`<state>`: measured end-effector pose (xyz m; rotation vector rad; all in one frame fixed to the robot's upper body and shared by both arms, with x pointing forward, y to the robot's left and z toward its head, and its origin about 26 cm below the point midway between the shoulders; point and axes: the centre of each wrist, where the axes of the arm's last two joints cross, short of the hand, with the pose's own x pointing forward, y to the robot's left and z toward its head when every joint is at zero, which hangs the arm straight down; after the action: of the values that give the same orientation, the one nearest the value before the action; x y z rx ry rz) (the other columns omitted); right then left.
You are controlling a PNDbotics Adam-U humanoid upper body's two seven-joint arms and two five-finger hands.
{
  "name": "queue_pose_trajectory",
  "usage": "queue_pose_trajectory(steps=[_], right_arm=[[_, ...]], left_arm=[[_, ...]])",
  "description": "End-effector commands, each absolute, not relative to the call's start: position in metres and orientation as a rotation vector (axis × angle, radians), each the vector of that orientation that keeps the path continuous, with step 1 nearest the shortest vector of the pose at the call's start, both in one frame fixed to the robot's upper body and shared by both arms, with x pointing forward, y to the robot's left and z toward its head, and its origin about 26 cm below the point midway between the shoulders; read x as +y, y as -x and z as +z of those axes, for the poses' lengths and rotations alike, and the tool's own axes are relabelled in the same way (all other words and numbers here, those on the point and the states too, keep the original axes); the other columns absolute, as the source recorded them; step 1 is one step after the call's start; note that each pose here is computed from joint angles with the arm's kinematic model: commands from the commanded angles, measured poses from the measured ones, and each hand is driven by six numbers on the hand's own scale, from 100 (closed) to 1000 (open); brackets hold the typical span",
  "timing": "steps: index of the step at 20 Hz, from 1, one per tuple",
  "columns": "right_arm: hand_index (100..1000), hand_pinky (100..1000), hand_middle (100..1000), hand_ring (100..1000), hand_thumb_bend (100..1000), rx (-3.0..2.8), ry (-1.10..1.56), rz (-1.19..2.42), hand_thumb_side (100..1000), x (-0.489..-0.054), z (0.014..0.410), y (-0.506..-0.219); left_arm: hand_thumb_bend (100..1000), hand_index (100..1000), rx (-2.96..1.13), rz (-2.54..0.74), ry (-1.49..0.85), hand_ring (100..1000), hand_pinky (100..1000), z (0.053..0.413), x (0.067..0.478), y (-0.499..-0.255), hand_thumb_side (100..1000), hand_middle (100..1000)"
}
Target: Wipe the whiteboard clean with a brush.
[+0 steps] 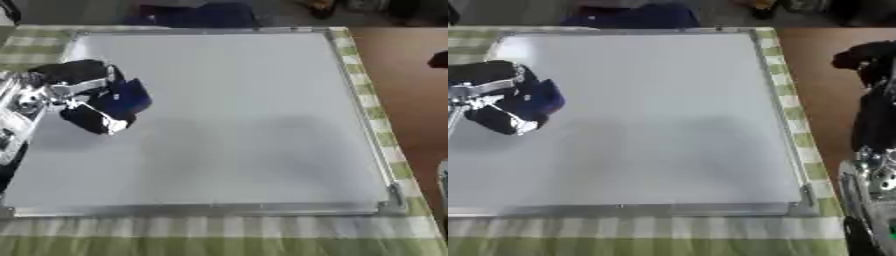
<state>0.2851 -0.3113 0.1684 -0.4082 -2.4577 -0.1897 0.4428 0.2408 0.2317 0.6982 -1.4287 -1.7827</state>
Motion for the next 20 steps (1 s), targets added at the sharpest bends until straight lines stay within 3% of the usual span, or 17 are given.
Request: queue_pose_trajectory(steps=[1, 9, 20], right_arm=[[536, 566, 414, 552, 100, -2.489, 0.434, -0.166, 897, -0.315, 0.178, -0.282], [536, 567, 414, 553, 100, -2.49, 0.434, -0.165, 897, -0.315, 0.178, -0.282], [536, 569, 414, 554, 100, -2.491, 0.43, -0.168, 896, -0.315, 0.177, -0.282]], left_arm=[[100, 100, -1.399, -1.691, -0.768, 578, 397, 0.244, 0.268, -0.447, 365, 381], [100, 100, -1.375, -1.498, -0.776, 561, 382, 0.237, 0.296, -0.452, 414, 365], [100, 100, -1.332, -1.411, -0.775, 551, 374, 0.224, 0.303, -0.458, 441, 351]])
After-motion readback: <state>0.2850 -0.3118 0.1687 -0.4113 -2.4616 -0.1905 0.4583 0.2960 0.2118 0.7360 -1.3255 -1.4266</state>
